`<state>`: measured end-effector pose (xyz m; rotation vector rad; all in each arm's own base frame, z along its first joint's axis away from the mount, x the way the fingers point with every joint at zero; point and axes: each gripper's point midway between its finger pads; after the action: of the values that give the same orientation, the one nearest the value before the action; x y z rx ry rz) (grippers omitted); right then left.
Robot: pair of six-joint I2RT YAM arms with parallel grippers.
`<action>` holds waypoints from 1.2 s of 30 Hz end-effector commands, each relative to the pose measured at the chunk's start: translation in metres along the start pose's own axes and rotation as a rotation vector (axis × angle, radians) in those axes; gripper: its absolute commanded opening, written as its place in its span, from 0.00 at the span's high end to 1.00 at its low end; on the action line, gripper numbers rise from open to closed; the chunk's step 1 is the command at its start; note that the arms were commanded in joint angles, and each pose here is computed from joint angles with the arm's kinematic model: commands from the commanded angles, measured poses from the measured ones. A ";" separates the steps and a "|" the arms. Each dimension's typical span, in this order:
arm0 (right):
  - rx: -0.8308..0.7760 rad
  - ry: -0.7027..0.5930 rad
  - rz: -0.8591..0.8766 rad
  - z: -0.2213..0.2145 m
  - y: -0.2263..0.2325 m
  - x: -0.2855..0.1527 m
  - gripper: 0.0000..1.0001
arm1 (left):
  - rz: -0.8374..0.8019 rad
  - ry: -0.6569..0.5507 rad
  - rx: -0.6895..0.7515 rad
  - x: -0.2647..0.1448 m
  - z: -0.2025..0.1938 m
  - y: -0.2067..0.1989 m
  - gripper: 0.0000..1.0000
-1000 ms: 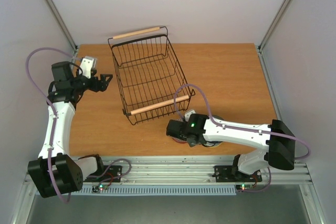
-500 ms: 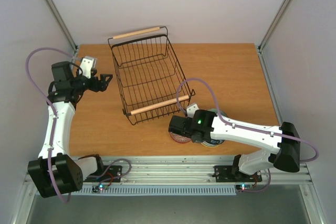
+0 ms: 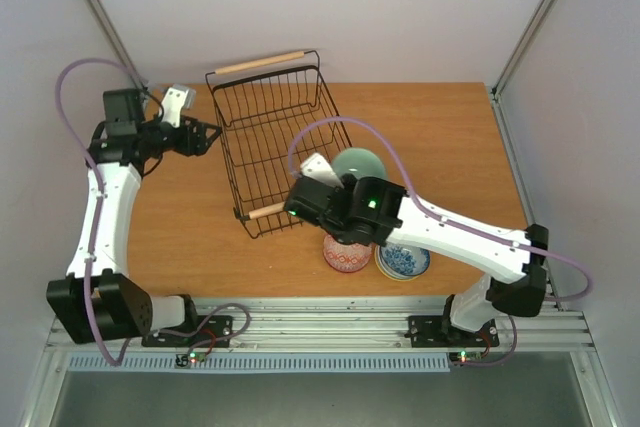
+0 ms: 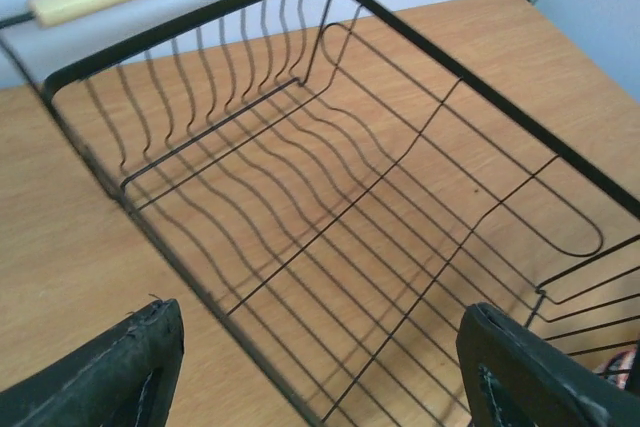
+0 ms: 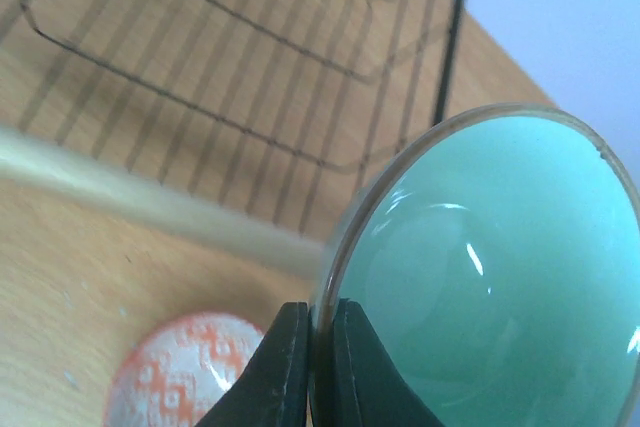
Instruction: Load the bowls into the dish rack
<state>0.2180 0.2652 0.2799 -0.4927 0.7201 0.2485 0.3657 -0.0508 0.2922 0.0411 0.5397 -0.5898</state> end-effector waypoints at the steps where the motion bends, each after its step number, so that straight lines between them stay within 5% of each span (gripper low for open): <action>1: -0.164 -0.190 0.089 0.069 0.044 -0.004 0.99 | -0.058 0.113 -0.001 0.004 0.006 -0.020 0.25; 10: -0.272 -0.219 0.157 0.104 0.096 0.013 0.99 | -0.293 0.303 0.009 0.018 0.010 -0.085 0.24; 23: -0.334 -0.193 0.186 0.111 0.131 0.034 0.99 | -0.362 0.413 0.129 0.045 0.013 -0.130 0.26; 36: -0.341 -0.190 0.171 0.109 0.131 0.038 0.99 | -0.365 0.625 0.311 0.055 -0.051 -0.148 0.43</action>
<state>0.2481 0.4275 0.2460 -0.7703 0.6464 0.6085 0.3187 -0.1967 0.2567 0.3731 0.9897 -0.9981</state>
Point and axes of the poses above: each gripper's point midway between its finger pads, its own x axis out along the fingers, its own y axis along the line the jaws close on, z = x × y, and after that the axes turned 7 degrees about x, right-handed
